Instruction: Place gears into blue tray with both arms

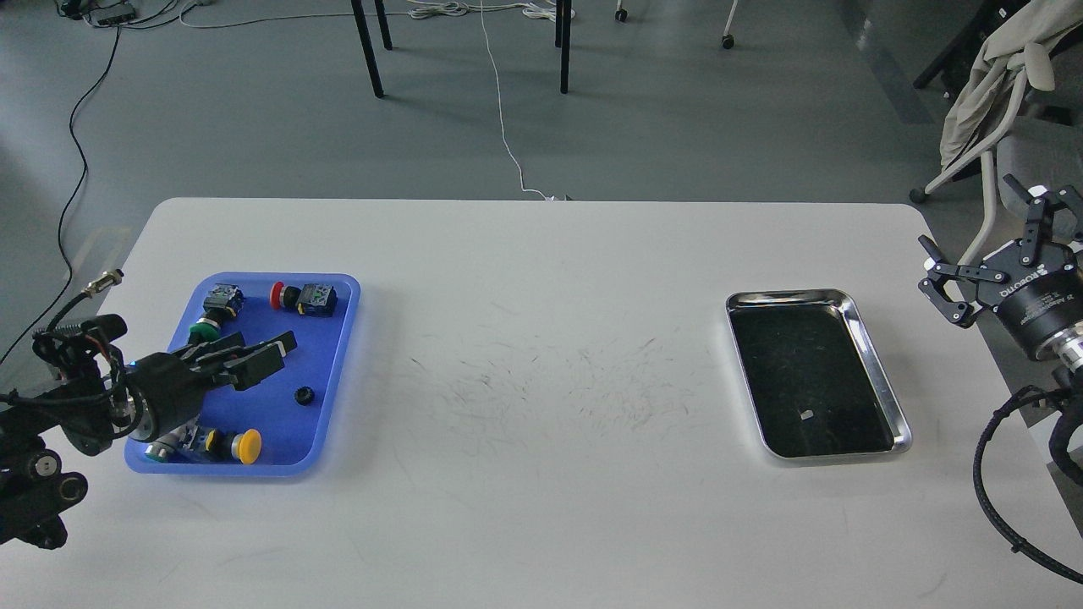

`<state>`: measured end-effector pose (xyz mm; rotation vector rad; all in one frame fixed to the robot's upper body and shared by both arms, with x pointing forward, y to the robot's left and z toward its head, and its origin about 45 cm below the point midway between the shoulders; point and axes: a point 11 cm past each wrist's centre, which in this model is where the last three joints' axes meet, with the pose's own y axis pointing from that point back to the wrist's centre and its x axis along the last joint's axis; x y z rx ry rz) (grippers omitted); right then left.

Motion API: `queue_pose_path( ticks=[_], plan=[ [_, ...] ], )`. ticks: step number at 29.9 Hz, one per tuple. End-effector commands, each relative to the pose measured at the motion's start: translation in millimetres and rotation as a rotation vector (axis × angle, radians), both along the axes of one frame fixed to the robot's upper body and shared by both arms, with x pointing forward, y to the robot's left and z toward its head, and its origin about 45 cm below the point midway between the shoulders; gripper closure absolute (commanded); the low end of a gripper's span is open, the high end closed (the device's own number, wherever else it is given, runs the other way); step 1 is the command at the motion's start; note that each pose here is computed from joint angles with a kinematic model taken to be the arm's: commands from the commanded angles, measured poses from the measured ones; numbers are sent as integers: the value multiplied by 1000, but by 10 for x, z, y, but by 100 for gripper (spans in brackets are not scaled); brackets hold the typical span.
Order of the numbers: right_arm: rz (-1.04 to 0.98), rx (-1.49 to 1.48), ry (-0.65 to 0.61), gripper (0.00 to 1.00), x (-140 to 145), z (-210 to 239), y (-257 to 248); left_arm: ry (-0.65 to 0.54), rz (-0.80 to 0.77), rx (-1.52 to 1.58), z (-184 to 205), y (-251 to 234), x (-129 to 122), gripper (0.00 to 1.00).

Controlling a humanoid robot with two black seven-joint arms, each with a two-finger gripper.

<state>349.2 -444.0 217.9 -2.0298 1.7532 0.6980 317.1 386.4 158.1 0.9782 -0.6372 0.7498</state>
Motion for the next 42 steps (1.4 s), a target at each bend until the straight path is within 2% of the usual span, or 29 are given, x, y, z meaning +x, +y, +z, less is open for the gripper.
queue_pose_path(
  ticks=[1,7,11,15,18,22,26,33,42],
  plan=[
    [3,-2,-12,2,32,56,6,-20,36,-93,245,-79,227,3],
    [9,-31,-42,2,133,252,-23,-80,150,-412,618,-410,621,2],
    [20,-32,-57,2,189,323,13,-177,265,-630,1041,-467,1044,2],
    [46,-34,-61,2,223,380,91,-172,411,-804,1141,-561,1437,2],
    [53,-52,-56,2,247,456,87,-154,500,-881,1138,-467,1620,2],
    [35,-86,-42,2,351,597,48,-52,595,-1007,847,-349,1669,2],
    [31,-86,0,2,453,550,161,-12,728,-1139,621,-130,1649,2],
    [50,18,171,1,684,-21,703,68,677,-1354,682,-158,1638,2],
    [95,67,136,1,754,-22,923,29,694,-1423,777,-121,1677,2]
  ],
)
